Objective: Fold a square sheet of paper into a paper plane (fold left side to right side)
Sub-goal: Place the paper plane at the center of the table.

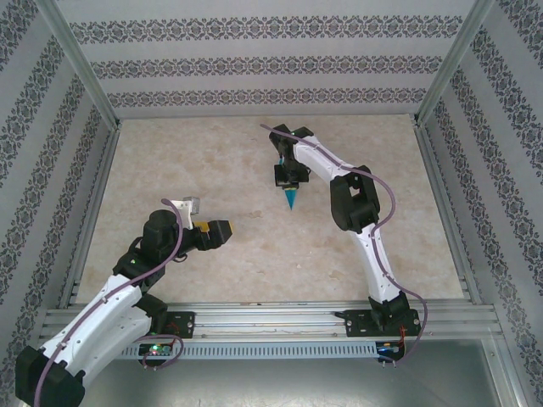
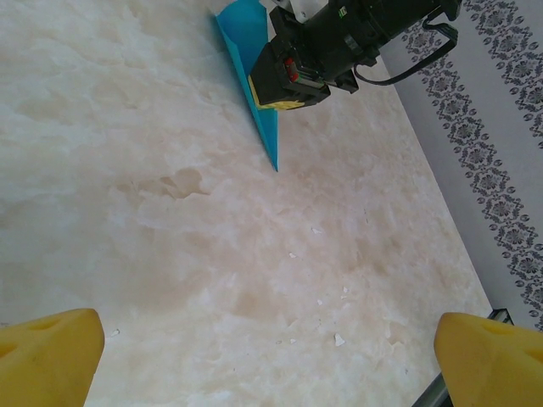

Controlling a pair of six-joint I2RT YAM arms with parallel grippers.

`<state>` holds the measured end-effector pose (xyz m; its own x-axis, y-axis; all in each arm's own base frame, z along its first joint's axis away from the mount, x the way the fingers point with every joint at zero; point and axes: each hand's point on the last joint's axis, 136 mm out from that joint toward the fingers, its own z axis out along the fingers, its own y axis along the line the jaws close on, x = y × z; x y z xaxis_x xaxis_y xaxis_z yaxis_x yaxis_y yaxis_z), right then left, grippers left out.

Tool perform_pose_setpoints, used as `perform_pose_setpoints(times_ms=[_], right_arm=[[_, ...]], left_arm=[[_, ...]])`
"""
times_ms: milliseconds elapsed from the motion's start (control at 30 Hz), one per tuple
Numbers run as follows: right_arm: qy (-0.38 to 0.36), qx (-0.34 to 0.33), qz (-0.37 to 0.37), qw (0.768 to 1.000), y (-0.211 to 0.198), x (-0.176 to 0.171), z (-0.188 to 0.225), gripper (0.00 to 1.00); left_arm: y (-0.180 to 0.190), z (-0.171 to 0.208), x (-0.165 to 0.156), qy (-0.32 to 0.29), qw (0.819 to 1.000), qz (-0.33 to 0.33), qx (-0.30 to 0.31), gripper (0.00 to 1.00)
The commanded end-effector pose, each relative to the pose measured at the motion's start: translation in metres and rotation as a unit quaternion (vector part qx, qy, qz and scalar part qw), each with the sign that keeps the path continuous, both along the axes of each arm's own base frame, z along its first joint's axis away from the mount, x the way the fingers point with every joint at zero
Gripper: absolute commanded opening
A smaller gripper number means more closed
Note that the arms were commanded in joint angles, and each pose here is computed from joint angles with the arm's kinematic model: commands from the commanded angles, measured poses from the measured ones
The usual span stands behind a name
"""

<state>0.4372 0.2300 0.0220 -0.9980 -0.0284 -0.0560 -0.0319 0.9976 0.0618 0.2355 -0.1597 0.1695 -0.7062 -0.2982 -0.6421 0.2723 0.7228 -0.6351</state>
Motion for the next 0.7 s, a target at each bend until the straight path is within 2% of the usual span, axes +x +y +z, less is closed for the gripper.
perform_pose_setpoints(times_ms=[0,300,500,667], right_arm=[[0.016,-0.003,0.002,1.0,-0.003,-0.003,-0.004,0.08],[0.031,-0.005,-0.004,0.999,-0.004,-0.009,-0.018,0.14],[0.03,-0.005,-0.006,1.0,-0.005,-0.011,-0.019,0.26],[0.013,-0.004,-0.007,1.0,-0.006,-0.009,-0.007,0.37]], left_arm=[[0.002,0.002,0.001,-0.001,1.0,0.001,0.001,1.0],[0.004,0.003,0.001,-0.001,1.0,0.003,0.005,1.0],[0.006,0.004,0.001,-0.001,1.0,0.006,0.009,1.0],[0.014,0.004,-0.001,0.0,0.999,0.017,0.037,1.0]])
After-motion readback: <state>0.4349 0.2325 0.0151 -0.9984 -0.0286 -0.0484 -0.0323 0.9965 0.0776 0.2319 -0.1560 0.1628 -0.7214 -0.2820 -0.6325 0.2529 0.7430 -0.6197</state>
